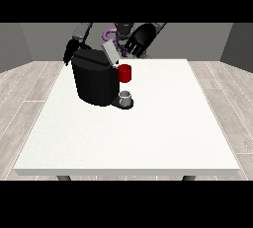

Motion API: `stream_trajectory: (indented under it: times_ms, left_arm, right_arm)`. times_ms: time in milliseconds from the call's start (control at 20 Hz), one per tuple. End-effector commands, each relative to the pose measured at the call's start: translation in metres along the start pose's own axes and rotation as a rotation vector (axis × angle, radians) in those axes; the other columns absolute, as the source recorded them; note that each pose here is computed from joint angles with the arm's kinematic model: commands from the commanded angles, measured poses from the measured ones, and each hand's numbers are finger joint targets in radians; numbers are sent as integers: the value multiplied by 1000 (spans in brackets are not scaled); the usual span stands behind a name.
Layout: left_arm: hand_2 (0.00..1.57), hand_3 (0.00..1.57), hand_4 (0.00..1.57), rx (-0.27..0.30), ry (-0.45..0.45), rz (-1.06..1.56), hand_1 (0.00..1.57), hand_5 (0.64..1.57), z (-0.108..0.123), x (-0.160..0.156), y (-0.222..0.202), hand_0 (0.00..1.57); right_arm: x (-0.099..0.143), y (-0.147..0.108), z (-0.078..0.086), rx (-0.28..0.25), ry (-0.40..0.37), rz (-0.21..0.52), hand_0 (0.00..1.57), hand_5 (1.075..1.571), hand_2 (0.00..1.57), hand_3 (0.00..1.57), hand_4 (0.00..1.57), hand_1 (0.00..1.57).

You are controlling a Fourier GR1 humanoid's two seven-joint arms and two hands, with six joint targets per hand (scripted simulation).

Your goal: Insert the coffee pod into the coffee machine and close the lid

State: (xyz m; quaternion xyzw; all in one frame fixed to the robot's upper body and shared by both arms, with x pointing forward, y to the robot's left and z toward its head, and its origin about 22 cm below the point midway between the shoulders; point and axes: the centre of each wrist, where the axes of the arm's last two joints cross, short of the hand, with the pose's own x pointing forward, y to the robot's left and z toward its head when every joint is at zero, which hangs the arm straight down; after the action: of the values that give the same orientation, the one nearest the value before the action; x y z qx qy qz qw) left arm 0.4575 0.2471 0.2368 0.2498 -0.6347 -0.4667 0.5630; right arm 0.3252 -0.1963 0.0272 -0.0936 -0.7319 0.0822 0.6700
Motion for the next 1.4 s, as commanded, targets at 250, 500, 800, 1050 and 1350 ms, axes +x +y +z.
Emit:
stream_trajectory:
  times_ms: [250,500,800,1050,1350]
  left_arm:
    - [1288,1245,491,35,-6,-16,1223,1571,2,10,30,1223]
    - [1242,1216,464,-16,-14,-17,1175,1571,-12,23,-4,1175]
    - [1290,1217,425,39,-53,-29,1251,1571,-1,17,32,1251]
    - [1234,1191,434,19,-70,-37,1193,1571,-6,22,24,1193]
    - [1255,1198,411,29,-66,-43,1204,1571,-4,20,28,1204]
  right_arm:
    - [16,-5,-6,-2,-26,-30,0,1571,0,0,0,0]
    - [9,-19,-13,-62,-4,-22,0,1571,0,0,118,0]
    - [27,-24,-25,-82,-40,-15,0,1571,0,0,161,0]
    - [24,-10,-22,-80,-52,5,0,1571,0,0,33,0]
    - [23,-14,-24,-104,-52,-31,0,1571,0,0,165,0]
